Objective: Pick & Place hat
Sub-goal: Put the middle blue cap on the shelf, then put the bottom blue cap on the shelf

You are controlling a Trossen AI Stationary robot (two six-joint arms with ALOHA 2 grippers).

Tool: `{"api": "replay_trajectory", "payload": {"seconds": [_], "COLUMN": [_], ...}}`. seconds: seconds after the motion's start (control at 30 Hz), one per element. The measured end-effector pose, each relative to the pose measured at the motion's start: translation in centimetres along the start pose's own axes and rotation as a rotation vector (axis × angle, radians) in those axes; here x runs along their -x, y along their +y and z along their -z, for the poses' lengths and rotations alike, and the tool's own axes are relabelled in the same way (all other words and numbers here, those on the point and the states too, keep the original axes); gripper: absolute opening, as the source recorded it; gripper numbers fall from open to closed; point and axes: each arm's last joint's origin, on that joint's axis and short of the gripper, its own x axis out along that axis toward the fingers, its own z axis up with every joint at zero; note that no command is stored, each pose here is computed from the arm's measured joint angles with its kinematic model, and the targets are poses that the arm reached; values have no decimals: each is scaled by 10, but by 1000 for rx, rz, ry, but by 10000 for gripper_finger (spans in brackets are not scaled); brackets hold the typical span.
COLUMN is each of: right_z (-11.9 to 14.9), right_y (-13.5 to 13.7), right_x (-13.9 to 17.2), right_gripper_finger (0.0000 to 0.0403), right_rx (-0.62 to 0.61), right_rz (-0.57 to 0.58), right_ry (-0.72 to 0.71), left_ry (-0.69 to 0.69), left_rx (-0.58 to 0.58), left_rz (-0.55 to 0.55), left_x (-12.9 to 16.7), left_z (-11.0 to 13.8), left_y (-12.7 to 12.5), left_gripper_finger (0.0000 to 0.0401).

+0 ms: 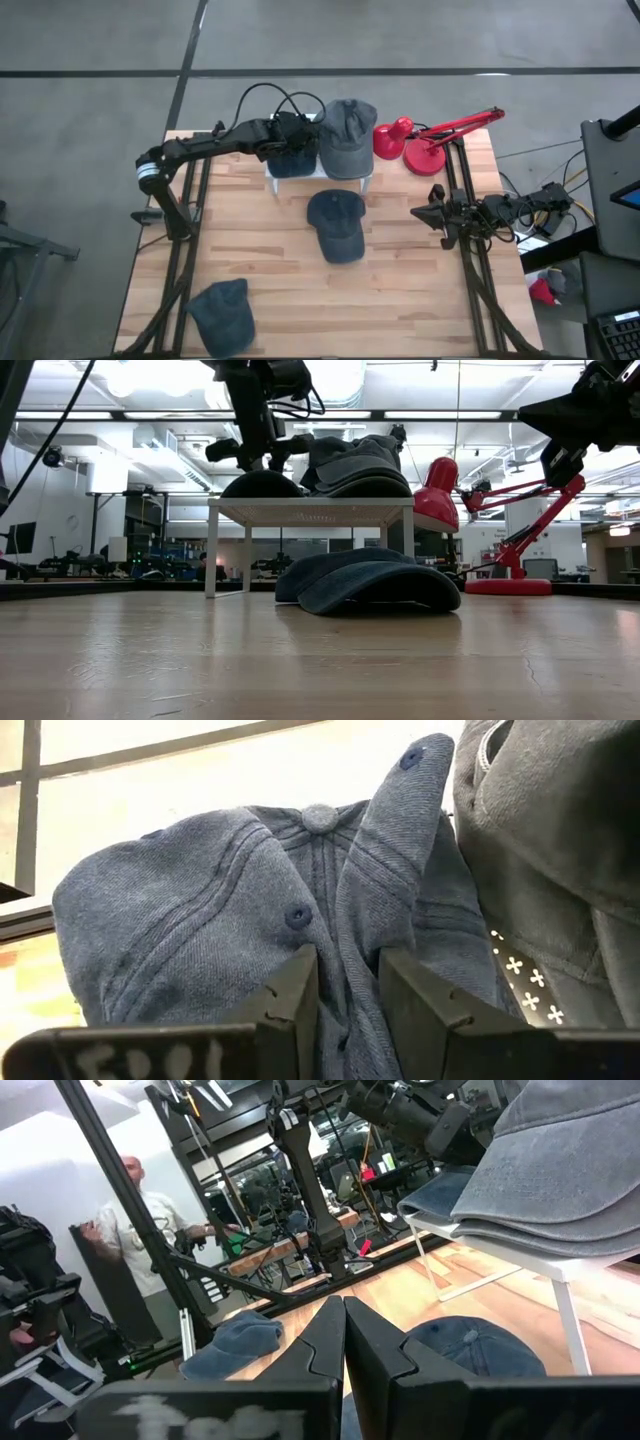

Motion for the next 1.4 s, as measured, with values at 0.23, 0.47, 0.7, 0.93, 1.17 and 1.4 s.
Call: {"api": "replay_trajectory", "payload": {"seconds": [0.23, 0.47, 0.7, 0.93, 1.17, 1.4], "right_z": [0, 0, 0, 0, 0, 0], "right_y": [0, 0, 0, 0, 0, 0], "right_x": [0, 0, 0, 0, 0, 0], "right_gripper_finger": [9, 9, 9, 9, 9, 9], "right_rx": [0, 0, -1, 0, 0, 0], "right_rz": [0, 1, 0, 0, 0, 0], "right_ry": [0, 0, 0, -1, -1, -1], "left_ry": [-8, -30, -54, -68, 37, 199], "left_rx": [-11, 1, 17, 8, -57, -50], "left_rz": [8, 23, 43, 109, 293, 366], "left_x": [5, 15, 27, 53, 92, 124], "left_z": [-2, -6, -10, -14, -3, 25], "left_y": [2, 7, 13, 23, 31, 33], "left_gripper_finger": [101, 101, 101, 101, 101, 101]}}
